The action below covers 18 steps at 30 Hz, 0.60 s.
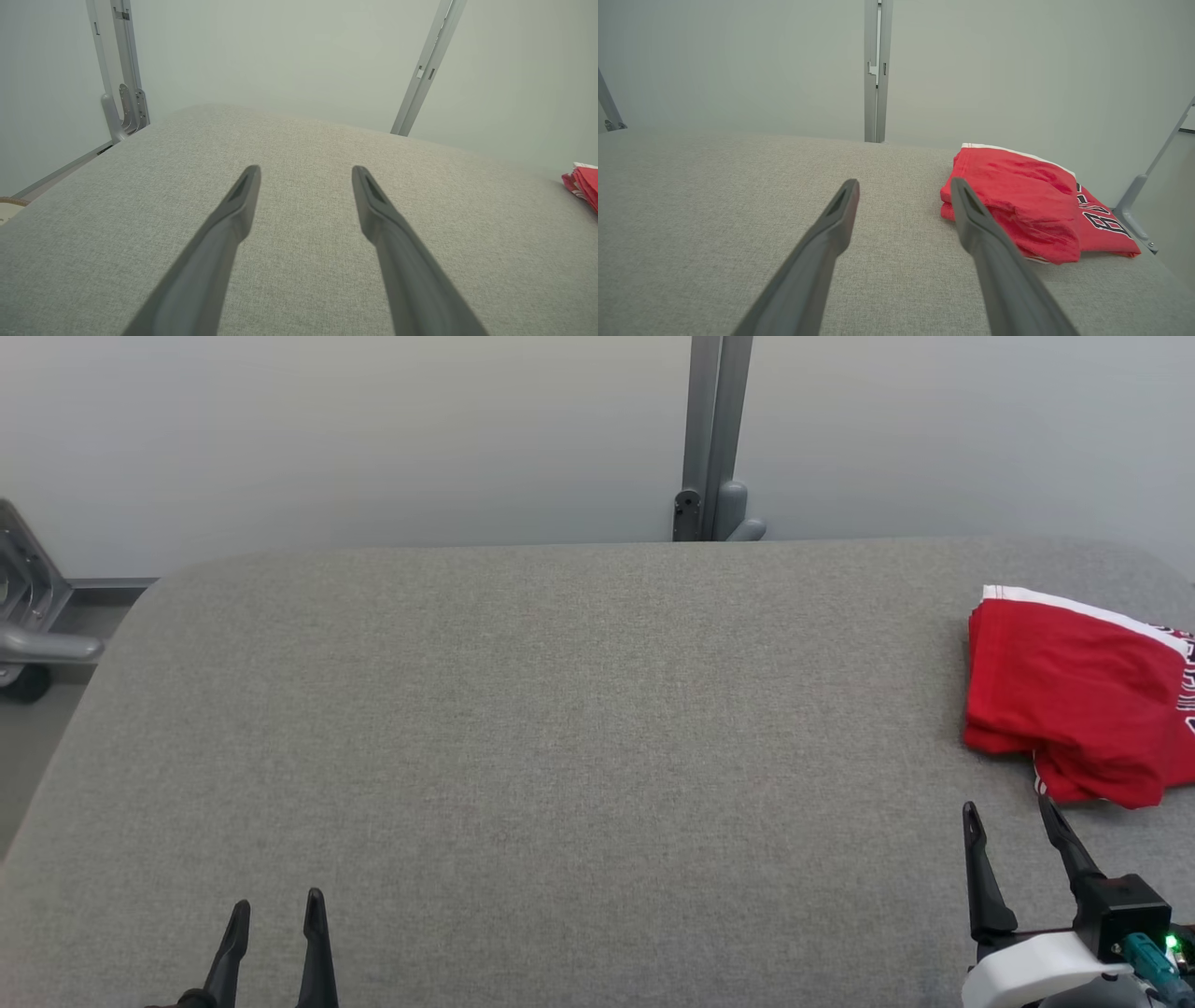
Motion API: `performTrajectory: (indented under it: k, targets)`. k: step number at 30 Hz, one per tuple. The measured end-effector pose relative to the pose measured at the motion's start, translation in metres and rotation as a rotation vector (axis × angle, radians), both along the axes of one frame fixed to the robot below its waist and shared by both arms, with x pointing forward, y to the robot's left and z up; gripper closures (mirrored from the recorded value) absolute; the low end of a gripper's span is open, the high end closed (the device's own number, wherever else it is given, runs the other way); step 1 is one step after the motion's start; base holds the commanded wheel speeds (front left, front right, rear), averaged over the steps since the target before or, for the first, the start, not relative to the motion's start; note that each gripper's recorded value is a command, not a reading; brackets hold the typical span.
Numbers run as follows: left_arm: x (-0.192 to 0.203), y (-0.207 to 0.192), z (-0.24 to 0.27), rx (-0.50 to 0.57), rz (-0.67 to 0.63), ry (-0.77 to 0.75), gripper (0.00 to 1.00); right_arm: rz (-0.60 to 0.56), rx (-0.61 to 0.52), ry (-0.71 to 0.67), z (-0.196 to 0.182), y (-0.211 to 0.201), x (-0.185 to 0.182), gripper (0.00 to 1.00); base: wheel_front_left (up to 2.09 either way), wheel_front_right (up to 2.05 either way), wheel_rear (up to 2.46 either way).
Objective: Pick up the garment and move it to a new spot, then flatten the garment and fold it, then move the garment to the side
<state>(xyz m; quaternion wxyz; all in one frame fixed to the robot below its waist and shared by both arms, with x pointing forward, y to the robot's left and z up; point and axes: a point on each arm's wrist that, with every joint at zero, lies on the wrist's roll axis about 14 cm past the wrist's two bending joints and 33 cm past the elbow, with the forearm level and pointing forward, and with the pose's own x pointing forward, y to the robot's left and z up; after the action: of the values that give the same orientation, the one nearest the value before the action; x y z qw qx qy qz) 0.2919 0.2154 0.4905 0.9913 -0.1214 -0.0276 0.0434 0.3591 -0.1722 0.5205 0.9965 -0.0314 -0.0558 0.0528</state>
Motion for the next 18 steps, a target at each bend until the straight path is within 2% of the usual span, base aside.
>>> performTrajectory:
  k: [18]
  targets:
    - [0.002, -0.0053, -0.0048, 0.0, -0.021, 0.015, 0.0, -0.017, 0.013, 0.005, -0.002, -0.0057, -0.0058, 0.0, 0.0, 0.0, 0.0]
